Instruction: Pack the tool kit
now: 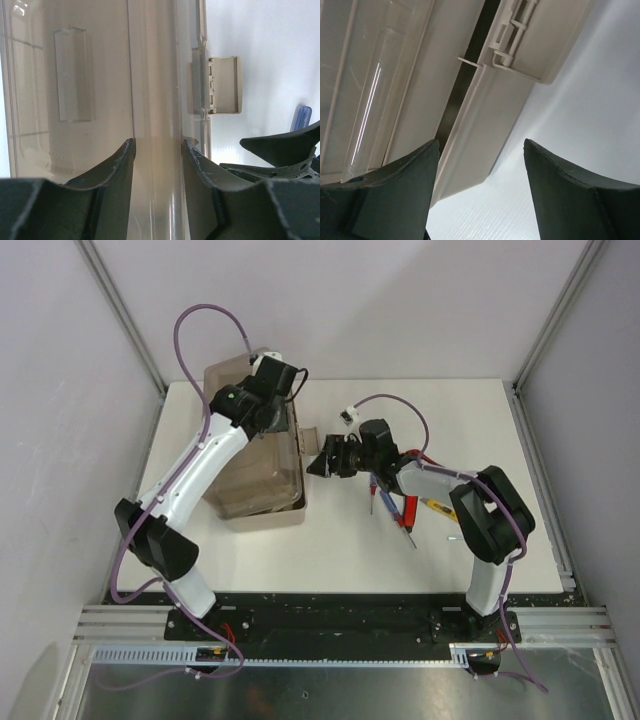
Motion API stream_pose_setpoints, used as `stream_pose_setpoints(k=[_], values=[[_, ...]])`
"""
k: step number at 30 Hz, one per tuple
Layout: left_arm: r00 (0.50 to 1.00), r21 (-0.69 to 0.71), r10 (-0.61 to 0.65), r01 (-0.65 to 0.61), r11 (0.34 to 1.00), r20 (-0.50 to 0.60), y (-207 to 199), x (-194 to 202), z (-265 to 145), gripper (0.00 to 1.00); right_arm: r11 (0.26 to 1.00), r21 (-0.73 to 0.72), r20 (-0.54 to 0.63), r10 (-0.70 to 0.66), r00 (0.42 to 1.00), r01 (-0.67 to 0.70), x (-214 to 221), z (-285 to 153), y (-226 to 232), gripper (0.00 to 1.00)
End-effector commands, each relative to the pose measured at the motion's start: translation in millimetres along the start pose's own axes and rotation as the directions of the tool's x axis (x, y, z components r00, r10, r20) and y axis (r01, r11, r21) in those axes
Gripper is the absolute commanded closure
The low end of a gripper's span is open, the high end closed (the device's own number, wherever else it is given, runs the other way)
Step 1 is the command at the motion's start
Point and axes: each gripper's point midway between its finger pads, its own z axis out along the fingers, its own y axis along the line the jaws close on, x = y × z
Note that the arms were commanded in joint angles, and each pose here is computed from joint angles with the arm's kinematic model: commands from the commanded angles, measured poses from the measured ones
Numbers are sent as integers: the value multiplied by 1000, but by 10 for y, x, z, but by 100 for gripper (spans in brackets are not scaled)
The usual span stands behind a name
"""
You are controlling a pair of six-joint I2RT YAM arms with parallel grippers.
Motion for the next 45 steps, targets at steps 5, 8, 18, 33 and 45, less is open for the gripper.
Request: stream_pose_setpoints(k=[5,8,18,33,45], values=[[999,-66,-18,20,998,33,325,-38,-173,60,998,2,16,-63,998,63,-100,118,162,27],[999,-63,-22,24,998,33,343,-31,-176,60,997,13,-16,-79,997,79,-11,198,171,27],[999,-61,-36,38,997,39,391,-40,-178,60,989,111,-67,-93,993,100,102,374,61,39],[997,-101,-64,68,993,41,793,117,-292,58,887,462,1,-17,1000,15,-185,-77,-635,70],[984,-124,-155,164,979,84,1179,233,-449,56,831,557,43,-14,999,-13,-400,-390,-885,77]])
